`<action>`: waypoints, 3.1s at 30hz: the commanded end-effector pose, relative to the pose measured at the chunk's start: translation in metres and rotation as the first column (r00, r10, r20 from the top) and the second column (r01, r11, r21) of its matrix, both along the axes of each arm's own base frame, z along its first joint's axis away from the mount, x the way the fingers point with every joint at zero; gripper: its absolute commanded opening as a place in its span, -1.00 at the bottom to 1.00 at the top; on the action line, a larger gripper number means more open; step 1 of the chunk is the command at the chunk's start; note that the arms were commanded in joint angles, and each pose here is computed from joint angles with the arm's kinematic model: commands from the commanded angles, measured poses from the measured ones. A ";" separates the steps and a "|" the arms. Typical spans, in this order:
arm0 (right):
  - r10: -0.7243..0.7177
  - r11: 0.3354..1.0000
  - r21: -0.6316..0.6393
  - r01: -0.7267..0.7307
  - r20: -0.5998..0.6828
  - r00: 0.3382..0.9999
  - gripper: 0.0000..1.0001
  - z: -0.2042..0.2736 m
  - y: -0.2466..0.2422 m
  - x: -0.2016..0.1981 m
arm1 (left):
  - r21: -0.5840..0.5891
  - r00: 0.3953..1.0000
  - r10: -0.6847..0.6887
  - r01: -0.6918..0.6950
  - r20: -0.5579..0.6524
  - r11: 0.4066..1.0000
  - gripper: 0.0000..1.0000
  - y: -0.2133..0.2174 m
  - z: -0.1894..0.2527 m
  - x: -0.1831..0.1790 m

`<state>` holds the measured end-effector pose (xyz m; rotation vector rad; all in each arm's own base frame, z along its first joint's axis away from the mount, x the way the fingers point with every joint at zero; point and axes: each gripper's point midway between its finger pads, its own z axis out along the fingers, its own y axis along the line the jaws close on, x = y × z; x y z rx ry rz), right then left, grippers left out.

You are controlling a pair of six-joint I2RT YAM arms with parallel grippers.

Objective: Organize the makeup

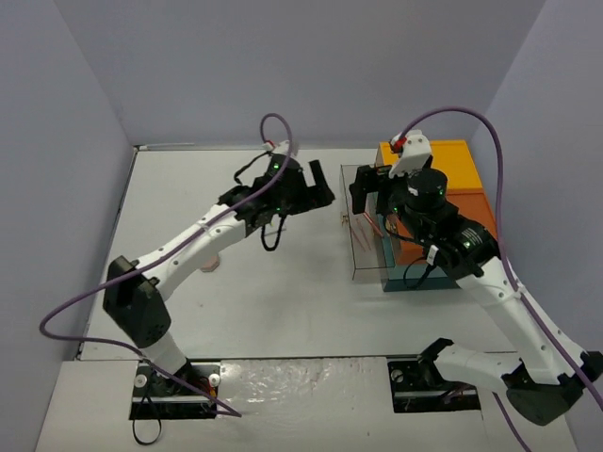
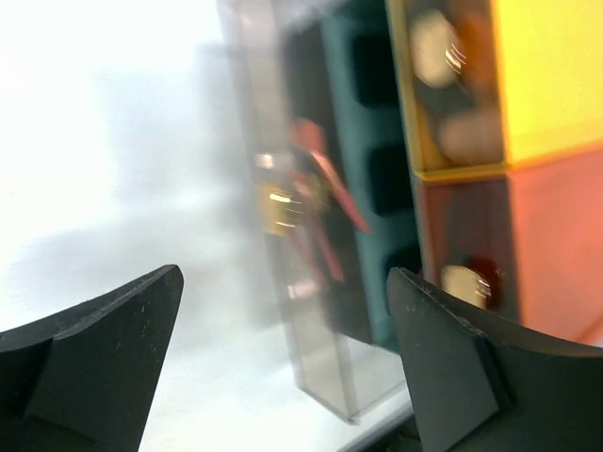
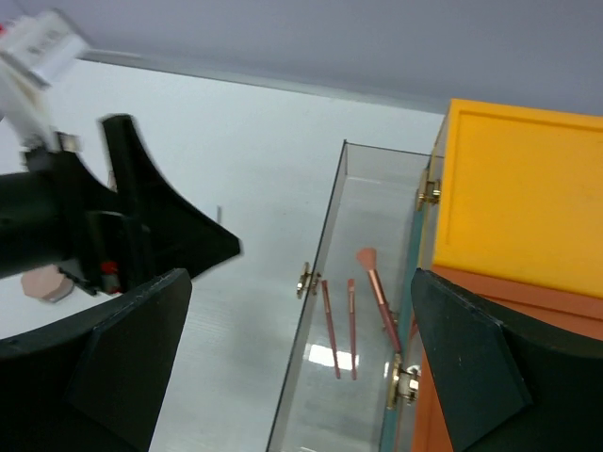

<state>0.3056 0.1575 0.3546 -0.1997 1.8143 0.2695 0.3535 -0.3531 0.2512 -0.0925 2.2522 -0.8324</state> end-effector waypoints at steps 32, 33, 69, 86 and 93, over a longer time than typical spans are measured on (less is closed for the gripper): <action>-0.439 0.884 -0.326 0.335 -0.333 0.835 1.00 -0.209 0.002 0.105 | 0.526 0.805 0.484 -0.592 0.345 0.610 0.94 0.373 -0.027 -0.056; -0.459 0.873 -0.341 0.349 -0.332 0.824 1.00 -0.212 -0.004 0.105 | 0.530 0.805 0.481 -0.592 0.348 0.607 0.94 0.374 -0.027 -0.055; -0.362 0.862 -0.486 0.141 -0.399 0.842 1.00 -0.265 0.015 0.083 | 0.542 0.796 0.485 -0.603 0.362 0.585 0.94 0.378 -0.027 -0.054; -0.512 0.804 -0.538 0.252 -0.412 0.754 1.00 -0.299 -0.032 0.079 | 0.545 0.801 0.480 -0.596 0.357 0.590 0.94 0.377 -0.029 -0.053; -0.475 0.834 -0.509 0.212 -0.469 0.745 0.99 -0.310 -0.026 0.077 | 0.547 0.803 0.477 -0.593 0.356 0.591 0.94 0.376 -0.030 -0.052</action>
